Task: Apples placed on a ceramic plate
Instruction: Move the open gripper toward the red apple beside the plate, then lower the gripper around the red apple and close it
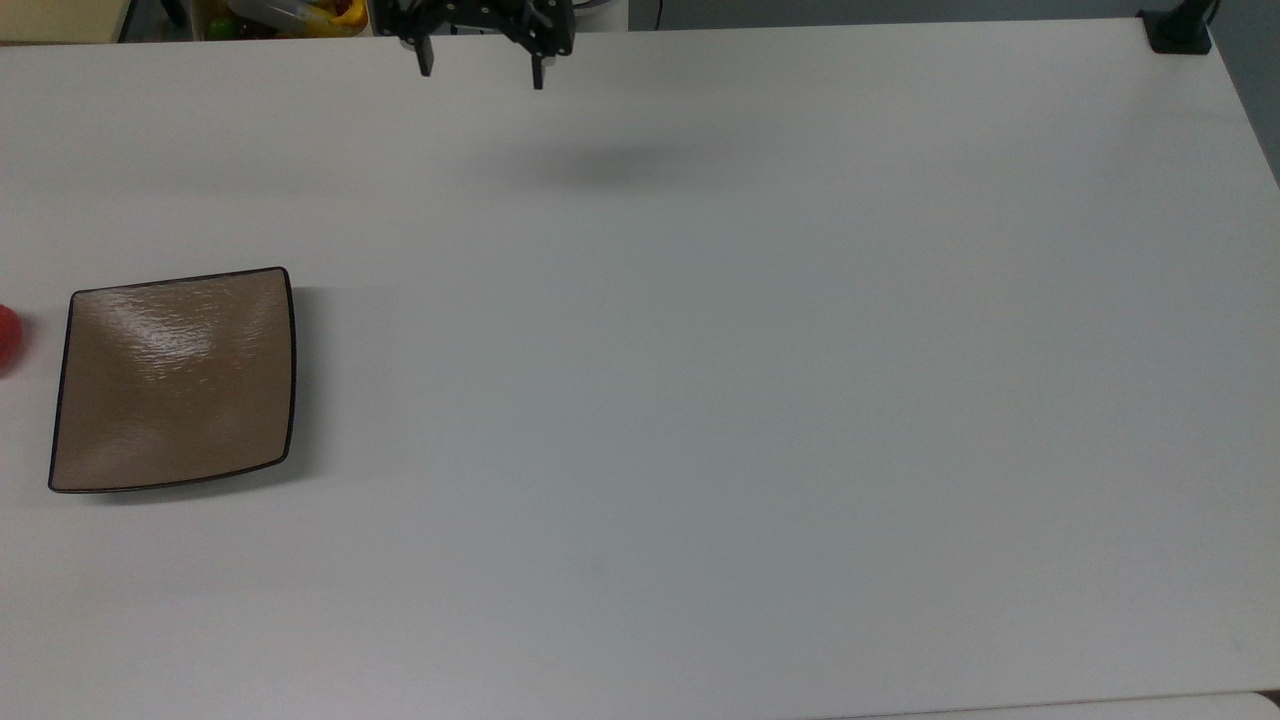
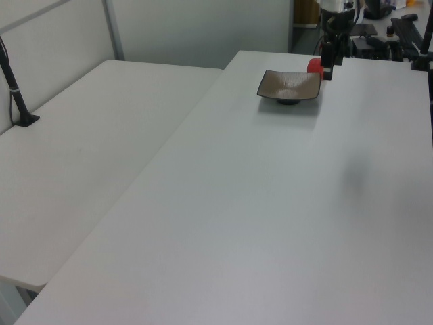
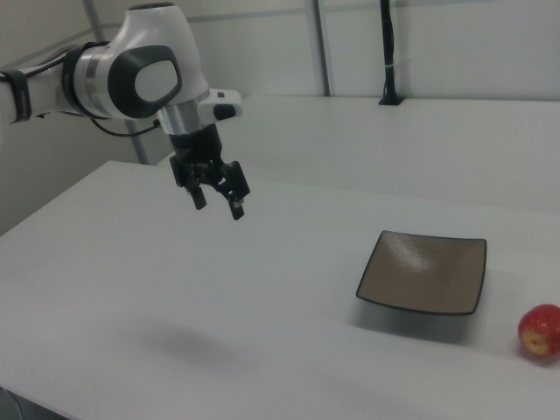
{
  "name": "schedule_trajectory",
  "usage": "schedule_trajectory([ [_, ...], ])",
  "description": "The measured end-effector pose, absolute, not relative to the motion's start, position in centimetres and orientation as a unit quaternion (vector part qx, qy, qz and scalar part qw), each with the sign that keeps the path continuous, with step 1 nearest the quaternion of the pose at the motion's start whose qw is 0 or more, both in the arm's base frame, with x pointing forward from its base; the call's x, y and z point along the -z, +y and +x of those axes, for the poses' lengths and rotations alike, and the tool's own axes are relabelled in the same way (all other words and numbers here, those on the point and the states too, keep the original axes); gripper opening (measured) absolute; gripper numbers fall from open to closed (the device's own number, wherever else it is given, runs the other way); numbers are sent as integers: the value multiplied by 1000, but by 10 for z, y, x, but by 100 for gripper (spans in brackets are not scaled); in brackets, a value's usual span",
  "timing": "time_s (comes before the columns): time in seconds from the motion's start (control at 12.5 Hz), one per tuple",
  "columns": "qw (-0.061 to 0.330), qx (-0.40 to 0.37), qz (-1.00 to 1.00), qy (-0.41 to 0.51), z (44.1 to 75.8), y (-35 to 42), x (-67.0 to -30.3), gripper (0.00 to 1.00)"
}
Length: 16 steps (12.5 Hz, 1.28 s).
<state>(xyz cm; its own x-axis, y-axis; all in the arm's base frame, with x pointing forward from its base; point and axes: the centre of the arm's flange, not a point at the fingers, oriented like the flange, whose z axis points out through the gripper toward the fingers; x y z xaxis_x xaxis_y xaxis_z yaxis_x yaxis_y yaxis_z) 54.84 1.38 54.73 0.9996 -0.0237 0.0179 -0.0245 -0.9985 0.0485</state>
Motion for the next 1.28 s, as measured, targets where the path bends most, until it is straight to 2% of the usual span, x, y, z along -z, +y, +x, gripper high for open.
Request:
schedule_trajectory([
  [0.32, 60, -64, 996, -36, 568, -64, -544, 100],
  [0.96, 122, -156, 973, -122, 620, -246, -489, 100],
  [1.28, 147, -211, 953, -157, 624, -320, -454, 100],
])
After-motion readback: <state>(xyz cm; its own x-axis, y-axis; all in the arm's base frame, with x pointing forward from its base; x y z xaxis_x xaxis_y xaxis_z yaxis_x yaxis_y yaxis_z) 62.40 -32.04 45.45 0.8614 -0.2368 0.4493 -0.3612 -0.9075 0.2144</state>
